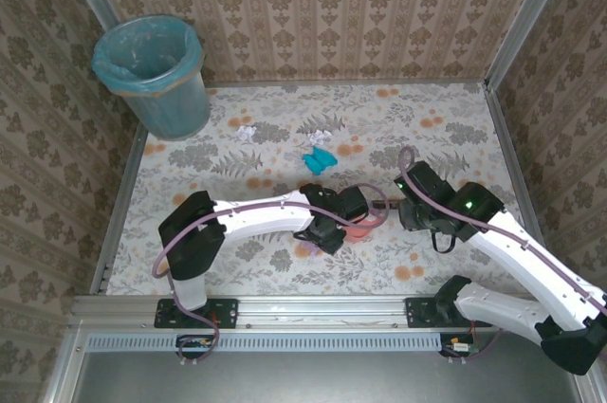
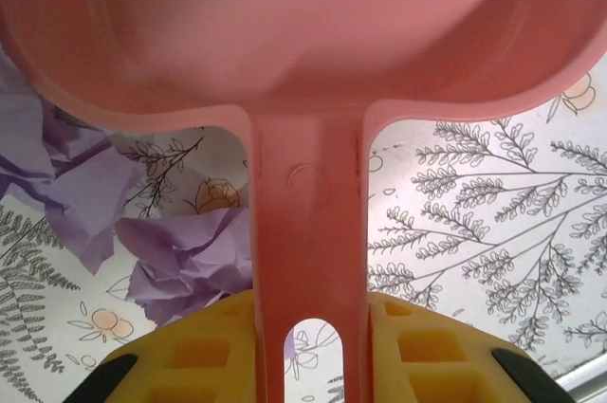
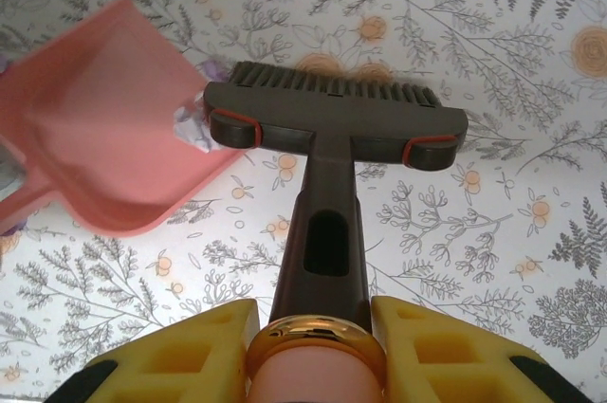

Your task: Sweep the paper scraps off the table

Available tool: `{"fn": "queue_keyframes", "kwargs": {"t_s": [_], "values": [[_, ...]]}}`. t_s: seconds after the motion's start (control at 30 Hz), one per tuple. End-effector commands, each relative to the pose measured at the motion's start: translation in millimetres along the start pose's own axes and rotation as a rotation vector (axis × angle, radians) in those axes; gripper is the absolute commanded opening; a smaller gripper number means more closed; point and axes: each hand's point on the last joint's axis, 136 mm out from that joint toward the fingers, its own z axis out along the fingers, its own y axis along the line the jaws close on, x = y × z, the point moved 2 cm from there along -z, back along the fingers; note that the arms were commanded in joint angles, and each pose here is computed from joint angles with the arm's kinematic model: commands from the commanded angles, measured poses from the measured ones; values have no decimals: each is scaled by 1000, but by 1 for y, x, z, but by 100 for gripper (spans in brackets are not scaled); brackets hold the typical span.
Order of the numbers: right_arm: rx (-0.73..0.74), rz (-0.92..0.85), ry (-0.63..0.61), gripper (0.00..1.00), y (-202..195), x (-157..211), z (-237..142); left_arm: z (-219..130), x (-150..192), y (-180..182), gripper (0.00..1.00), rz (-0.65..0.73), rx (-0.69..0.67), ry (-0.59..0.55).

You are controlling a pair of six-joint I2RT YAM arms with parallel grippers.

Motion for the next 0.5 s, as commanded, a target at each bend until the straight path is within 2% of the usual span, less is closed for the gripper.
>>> {"fn": "queue_keyframes", "kwargs": {"t_s": [0.0,0.23,0.47], "values": [[-51,-33,40,0,10,8,-10,7,-3,6,0,12,-29,21],[-166,-43,3,0,23,9,-26,12,-11,5,0,12,-26,-16],[-144,-8,-82,0,12,2,-34,8,-20,5,0,17,-18,-104]]}}
